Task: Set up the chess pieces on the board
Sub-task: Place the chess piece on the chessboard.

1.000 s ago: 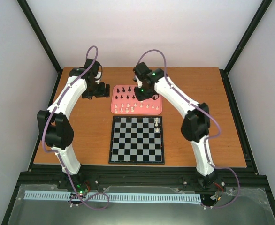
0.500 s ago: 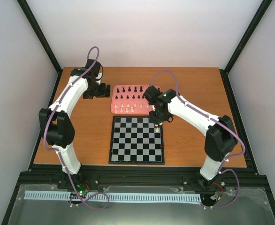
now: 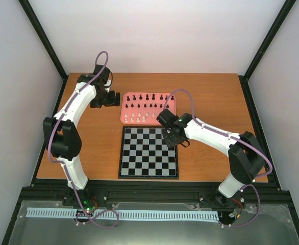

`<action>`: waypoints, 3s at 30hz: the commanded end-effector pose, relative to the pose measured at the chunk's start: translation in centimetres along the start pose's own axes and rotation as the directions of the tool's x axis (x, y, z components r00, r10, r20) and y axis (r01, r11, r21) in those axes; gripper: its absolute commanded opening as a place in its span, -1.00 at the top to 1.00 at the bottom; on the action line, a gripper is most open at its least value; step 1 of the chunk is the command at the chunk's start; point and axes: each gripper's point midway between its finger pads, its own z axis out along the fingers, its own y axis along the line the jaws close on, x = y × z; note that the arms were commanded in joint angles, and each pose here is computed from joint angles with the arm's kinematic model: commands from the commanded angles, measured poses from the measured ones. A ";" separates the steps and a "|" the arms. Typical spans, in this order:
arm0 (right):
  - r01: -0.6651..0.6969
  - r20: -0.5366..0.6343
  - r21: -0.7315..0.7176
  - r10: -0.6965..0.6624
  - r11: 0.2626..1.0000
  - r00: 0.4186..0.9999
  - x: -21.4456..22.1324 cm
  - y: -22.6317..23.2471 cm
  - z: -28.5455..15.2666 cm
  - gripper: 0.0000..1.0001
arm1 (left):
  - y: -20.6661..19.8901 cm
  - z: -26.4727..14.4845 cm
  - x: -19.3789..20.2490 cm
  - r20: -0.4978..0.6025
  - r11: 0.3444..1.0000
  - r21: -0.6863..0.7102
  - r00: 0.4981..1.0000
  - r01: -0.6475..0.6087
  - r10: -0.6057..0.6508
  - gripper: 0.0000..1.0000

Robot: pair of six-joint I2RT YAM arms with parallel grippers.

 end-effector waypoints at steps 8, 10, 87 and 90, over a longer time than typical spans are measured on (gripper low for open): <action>0.005 0.099 -0.007 -0.004 1.000 0.995 -1.5 1.6 0.4 0.87 | 0.0 -0.1 -0.5 0.018 1.000 -0.002 1.000 0.019 -0.019 -0.99; 0.011 0.095 -0.014 -0.010 1.000 0.995 -1.4 1.9 0.5 0.88 | 0.0 -0.1 -0.4 0.017 1.000 -0.004 1.000 0.019 -0.019 -0.99; 0.032 0.074 -0.013 -0.031 0.999 0.997 -3.7 1.4 -4.1 -0.36 | 0.0 0.7 -0.6 -0.001 1.000 -0.010 1.000 0.017 -0.017 -1.00; 0.061 0.101 0.003 -0.061 0.998 0.993 -5.0 1.1 -5.7 -0.45 | -0.1 0.6 -0.8 0.003 1.000 -0.007 1.000 0.018 -0.018 -1.00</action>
